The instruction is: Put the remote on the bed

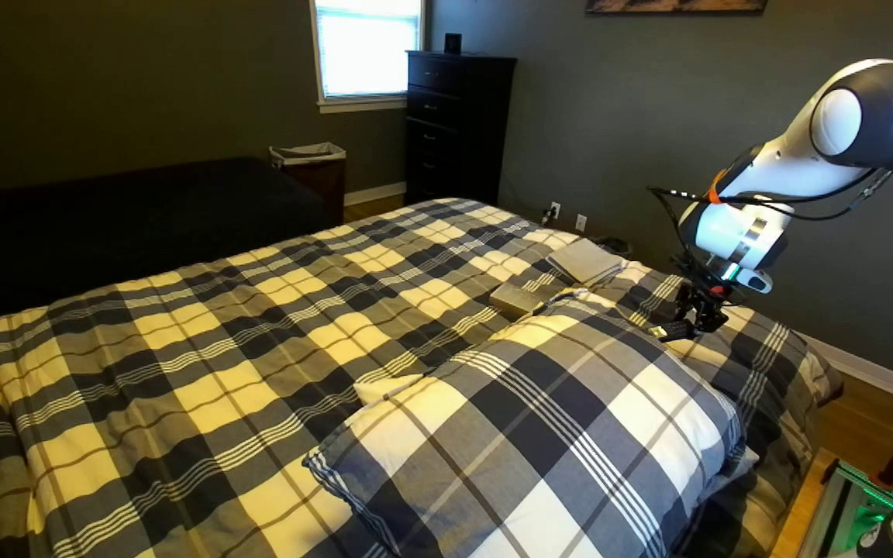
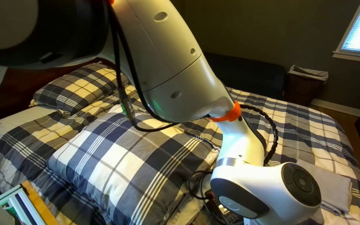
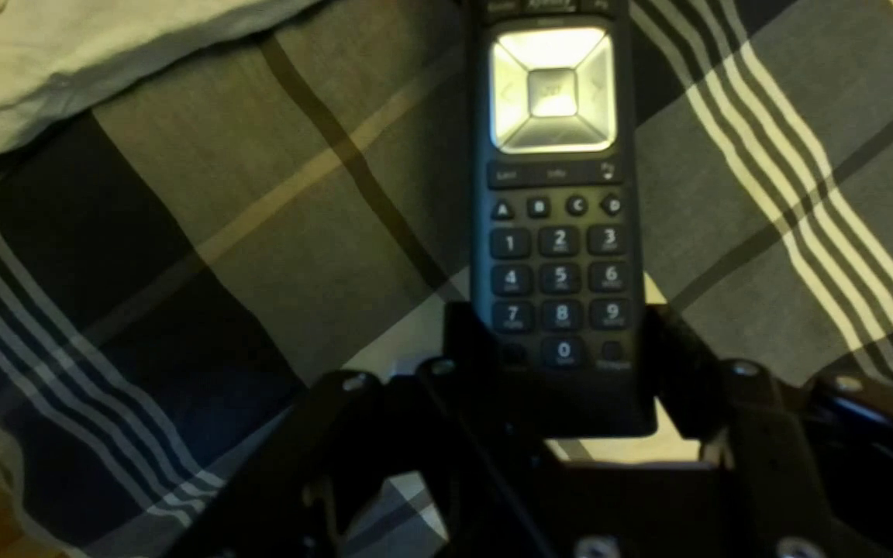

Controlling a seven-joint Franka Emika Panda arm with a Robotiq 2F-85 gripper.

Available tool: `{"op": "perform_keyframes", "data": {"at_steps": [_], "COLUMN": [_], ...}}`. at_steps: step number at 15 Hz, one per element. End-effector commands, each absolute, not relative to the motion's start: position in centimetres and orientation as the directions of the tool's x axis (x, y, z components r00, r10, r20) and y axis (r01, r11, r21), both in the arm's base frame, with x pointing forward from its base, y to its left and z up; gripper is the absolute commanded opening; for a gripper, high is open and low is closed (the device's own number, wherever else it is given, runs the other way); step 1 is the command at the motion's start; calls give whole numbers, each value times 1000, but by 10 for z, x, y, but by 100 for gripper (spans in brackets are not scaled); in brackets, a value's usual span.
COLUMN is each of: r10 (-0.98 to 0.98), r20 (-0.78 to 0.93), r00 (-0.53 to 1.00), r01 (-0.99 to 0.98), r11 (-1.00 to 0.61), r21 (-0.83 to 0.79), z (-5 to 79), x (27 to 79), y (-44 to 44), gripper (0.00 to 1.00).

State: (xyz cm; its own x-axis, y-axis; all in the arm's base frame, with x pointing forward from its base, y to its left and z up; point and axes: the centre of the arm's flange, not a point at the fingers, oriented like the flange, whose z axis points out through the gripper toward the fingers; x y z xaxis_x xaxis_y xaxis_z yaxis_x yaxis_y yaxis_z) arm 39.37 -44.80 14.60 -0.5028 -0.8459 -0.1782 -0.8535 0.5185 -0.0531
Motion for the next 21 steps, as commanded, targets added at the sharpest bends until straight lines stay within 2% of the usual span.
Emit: {"op": "perform_keyframes", "data": {"at_steps": [1,13,14,15,17,18,21], "r10": [-776,-694,-695,-697,-702,-707,-750], "r20": [-179,-119,-113,-109,-103,-102,-111], "r00": [-604,-710,-711,-708,-705,-699,-652], "r01": [-785,-701,-702,-704,-708,-713,-756], "r11": [619,712,711,708,705,700,654], "r21": [-32,38,44,46,43,38,22], "z": [142,126,124,124,125,128,145], "x": [387,370,370,370,371,372,378], "y": [-466,-477,-477,-476,-475,-474,-468], "gripper": [32,32,82,84,97,100,100]}}
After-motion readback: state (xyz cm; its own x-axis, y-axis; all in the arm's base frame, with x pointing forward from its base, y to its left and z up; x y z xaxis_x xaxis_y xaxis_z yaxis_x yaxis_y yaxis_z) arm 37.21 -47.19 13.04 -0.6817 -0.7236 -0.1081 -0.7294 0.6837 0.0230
